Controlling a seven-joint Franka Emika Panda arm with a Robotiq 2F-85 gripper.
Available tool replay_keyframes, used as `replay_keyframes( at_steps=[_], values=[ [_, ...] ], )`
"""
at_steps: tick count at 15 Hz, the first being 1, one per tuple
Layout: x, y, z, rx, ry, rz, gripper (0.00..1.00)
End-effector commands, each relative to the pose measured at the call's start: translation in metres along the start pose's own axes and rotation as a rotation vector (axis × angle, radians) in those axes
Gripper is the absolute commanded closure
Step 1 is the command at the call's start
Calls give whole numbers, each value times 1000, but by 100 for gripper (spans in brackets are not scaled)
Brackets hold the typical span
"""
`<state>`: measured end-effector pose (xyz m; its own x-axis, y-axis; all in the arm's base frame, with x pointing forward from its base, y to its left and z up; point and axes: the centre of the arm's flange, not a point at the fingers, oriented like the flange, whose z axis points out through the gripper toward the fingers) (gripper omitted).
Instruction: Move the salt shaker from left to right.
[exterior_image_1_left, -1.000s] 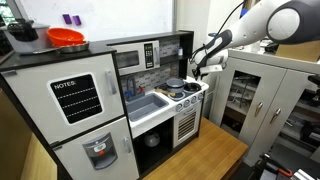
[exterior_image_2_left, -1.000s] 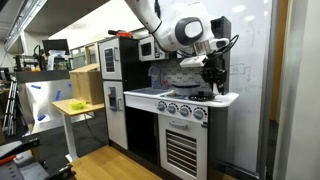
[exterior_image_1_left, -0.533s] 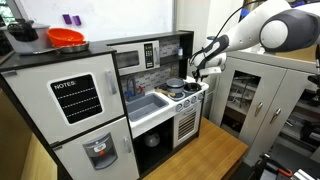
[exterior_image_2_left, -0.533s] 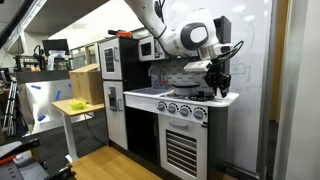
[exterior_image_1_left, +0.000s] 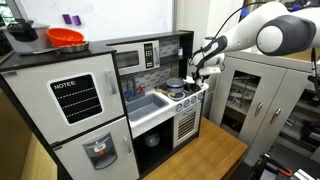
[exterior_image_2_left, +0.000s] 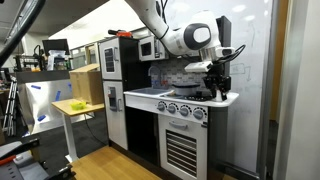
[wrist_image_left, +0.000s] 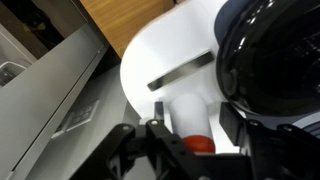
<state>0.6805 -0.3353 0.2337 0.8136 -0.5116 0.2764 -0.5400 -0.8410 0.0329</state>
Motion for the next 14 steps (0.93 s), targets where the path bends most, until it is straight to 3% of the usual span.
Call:
replay_keyframes(
  at_steps=[1,3,14],
  values=[
    [9,-2,-2,7,-21,13,11],
    [8,-3,-8,4,-14,14,1],
    [-17,-16,-99,-40,-122,79,0]
  ],
)
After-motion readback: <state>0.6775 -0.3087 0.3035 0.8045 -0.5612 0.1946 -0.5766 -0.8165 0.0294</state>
